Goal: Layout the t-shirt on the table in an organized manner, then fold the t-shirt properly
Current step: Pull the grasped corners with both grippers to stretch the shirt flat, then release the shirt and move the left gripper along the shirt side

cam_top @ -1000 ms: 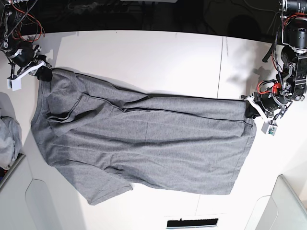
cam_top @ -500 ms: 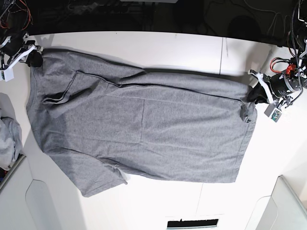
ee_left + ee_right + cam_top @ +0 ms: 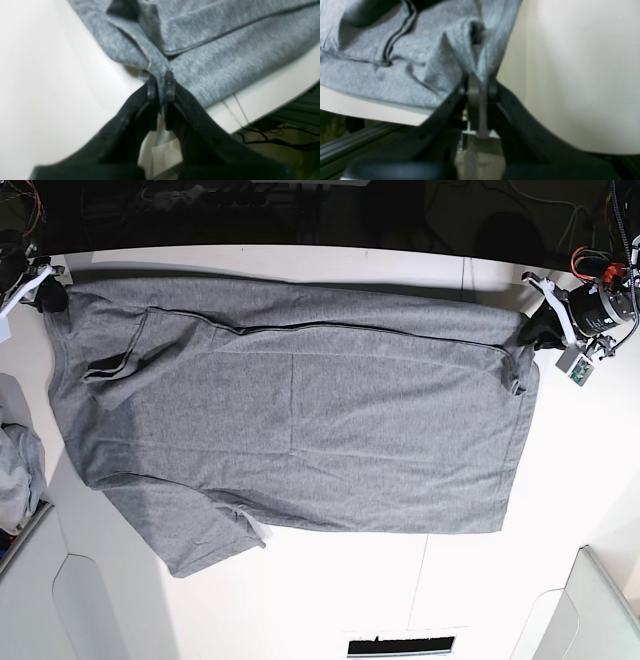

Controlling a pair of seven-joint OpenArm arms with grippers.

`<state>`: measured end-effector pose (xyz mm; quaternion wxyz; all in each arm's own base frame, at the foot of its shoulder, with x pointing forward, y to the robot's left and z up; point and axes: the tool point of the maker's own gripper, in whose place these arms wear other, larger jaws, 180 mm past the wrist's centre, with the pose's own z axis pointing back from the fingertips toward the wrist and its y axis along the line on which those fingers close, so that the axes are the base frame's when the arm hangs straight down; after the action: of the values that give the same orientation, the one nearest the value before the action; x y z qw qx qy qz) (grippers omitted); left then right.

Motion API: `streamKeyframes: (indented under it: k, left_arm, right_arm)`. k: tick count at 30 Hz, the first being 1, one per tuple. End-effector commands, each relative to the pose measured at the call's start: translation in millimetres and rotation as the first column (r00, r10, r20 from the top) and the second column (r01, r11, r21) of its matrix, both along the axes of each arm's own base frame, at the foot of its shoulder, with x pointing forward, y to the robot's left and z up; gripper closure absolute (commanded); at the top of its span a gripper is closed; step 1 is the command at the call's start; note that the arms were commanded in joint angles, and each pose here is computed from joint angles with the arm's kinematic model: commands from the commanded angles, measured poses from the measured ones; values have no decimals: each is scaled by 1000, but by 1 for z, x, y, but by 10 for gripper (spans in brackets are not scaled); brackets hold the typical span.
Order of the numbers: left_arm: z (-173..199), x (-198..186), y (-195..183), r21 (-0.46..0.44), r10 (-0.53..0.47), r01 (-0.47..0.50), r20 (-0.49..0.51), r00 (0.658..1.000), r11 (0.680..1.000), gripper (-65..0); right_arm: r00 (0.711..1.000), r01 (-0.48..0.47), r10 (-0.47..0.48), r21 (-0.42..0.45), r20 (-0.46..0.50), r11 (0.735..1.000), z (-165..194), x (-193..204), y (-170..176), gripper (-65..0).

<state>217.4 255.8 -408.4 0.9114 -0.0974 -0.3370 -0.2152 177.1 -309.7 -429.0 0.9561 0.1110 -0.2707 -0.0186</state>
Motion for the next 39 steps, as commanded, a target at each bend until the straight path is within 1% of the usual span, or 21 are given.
streamKeyframes:
  k: [1,4,6,16,26,27,28,31,32,33,34,36,37,39]
  left_arm:
    - [11,7,3,3,-8,8,36,999,1000,0]
    - [8,-1,3,2,-7,7,18,1000,1000,0]
    - [5,-7,2,0,-15,15,2,1000,1000,-17]
    - [-1,-18,1,2,-16,16,-29,999,1000,-16]
    - [-6,-26,-3,-11,-13,12,-44,999,1000,-17]
    - [-6,-27,-3,-11,-12,12,-44,999,1000,-28]
    - [-6,-26,-3,-11,-12,12,-44,999,1000,-60]
    - [-6,-26,-3,-11,-11,11,-44,999,1000,-209]
    - [-6,-26,-3,-11,-11,11,-43,999,1000,-245]
    - [-6,-26,-3,-11,-11,11,-43,999,1000,-264]
    - [-6,-26,-3,-12,-11,11,-43,999,1000,-271]
    - [-6,-26,0,-3,3,-3,-44,999,1000,-271]
    - [-8,-26,3,8,20,-19,-57,998,1000,-271]
    - [-7,-28,2,-1,24,-24,-79,997,1000,-271]
  right_arm:
    - [999,-8,9,-24,43,1000,14,10,-10,0]
    - [1000,-9,10,-28,29,1000,13,8,-12,0]
    - [1000,-7,8,-30,16,1000,12,4,-13,0]
    - [1000,19,-19,-27,-1,999,11,-11,-19,0]
    - [1000,21,-21,-26,2,999,12,-10,-20,0]
    - [1000,21,-21,-26,2,999,12,-10,-20,0]
    - [1000,21,-21,-26,3,999,12,-10,-20,0]
    - [1000,21,-21,-27,2,999,12,-10,-20,0]
    - [1000,21,-21,-27,2,999,12,-10,-20,0]
    - [1000,22,-22,-27,2,999,12,-11,-20,-38]
    - [1000,22,-22,-28,2,999,12,-10,-20,-98]
    - [1000,30,-30,-32,7,999,13,-10,-23,-200]
    - [999,37,-37,-34,11,999,15,-10,-26,-227]
    - [997,64,-63,-38,34,997,21,-8,-33,-232]
